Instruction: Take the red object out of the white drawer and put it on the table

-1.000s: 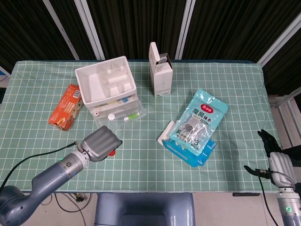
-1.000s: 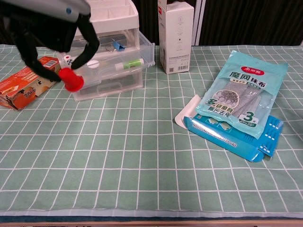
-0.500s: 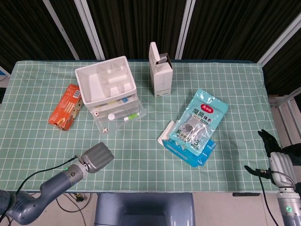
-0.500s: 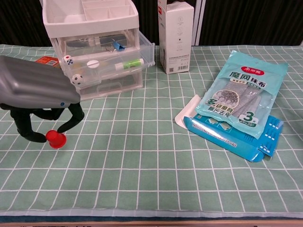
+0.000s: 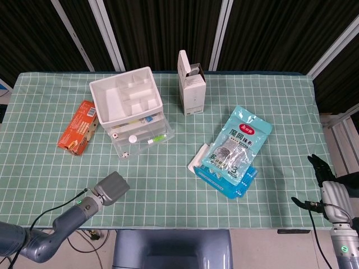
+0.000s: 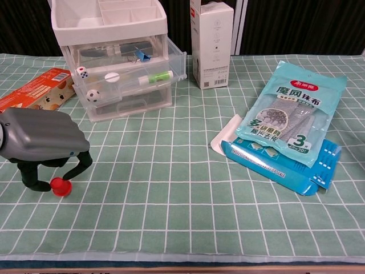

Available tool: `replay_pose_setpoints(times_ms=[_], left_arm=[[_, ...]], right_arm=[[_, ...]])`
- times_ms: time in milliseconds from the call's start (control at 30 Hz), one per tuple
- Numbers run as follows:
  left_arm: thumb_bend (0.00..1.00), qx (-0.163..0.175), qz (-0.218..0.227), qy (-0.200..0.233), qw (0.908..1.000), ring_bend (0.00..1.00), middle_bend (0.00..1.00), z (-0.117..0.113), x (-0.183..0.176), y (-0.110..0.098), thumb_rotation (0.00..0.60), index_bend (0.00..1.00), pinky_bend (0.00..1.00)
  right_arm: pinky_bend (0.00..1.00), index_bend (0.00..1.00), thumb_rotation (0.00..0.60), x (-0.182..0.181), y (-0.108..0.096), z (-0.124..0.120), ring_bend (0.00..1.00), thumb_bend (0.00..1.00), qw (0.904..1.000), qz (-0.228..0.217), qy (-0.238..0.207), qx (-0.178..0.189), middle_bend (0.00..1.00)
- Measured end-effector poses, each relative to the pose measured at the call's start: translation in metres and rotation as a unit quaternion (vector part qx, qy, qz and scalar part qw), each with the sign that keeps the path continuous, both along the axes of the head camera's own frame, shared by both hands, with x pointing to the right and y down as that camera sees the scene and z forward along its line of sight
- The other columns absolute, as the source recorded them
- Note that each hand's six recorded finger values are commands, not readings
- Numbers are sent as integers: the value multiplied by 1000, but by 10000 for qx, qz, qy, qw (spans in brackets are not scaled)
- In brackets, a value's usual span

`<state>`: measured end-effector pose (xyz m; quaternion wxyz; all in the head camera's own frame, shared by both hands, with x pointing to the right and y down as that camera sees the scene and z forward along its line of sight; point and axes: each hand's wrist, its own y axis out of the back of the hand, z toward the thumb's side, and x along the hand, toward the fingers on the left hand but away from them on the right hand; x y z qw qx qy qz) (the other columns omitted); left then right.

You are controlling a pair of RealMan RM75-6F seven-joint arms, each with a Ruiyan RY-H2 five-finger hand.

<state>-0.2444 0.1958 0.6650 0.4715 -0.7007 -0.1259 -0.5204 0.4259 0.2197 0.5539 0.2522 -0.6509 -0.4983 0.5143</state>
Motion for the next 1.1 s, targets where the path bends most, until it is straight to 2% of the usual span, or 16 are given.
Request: replay_pose_setpoints(times_ms=[300,533,667,733,767,833,900,967,1000,1033,1100], left_arm=[[141,68,-141,8,9999,1000,1000,1,-4,-2,600,467,1000],[119,242,-484,190,9984,1000,1000,-11,-7,-12,600,407,1000],[127,423,-766,403,9954,947,925,-23,-8,-18,600,367,995],[131,617,-965,609,9915,862,828,-32,-9,-22,600,332,958],[132,725,-1069,716,9890,792,743,-37,-10,-24,600,294,908],[131,1024,-1357,997,9804,636,553,-48,-15,-28,600,209,774],[128,1318,-1637,1241,9698,402,294,-60,-24,-31,600,100,566],[121,1671,-2002,1473,9541,213,110,-72,-40,-32,600,29,394],[115,1814,-2172,1545,9466,122,43,-77,-49,-31,600,7,304],[111,1988,-2405,1614,9362,74,17,-83,-62,-29,600,1,251],[97,2208,-2736,1659,9213,5,0,-89,-83,-23,600,0,117]], right_arm=[[216,0,600,0,0,0,0,44,10000,-2,8,-4,0],[216,0,600,0,0,0,0,44,10000,1,8,-5,0],[216,0,600,0,0,0,0,45,10000,-8,15,-2,0],[216,0,600,0,0,0,0,44,10000,-16,27,-2,0],[216,0,600,0,0,0,0,44,10000,-19,30,-2,0],[216,0,600,0,0,0,0,44,10000,-32,45,5,0],[216,0,600,0,0,0,0,45,10000,-57,74,7,0],[216,0,600,-1,0,1,0,44,9999,-84,113,16,0],[216,0,600,-1,0,0,0,44,9998,-103,142,27,0],[216,0,600,-1,0,0,0,44,9998,-118,166,36,0],[216,0,600,-1,0,0,0,45,9996,-151,225,56,0]])
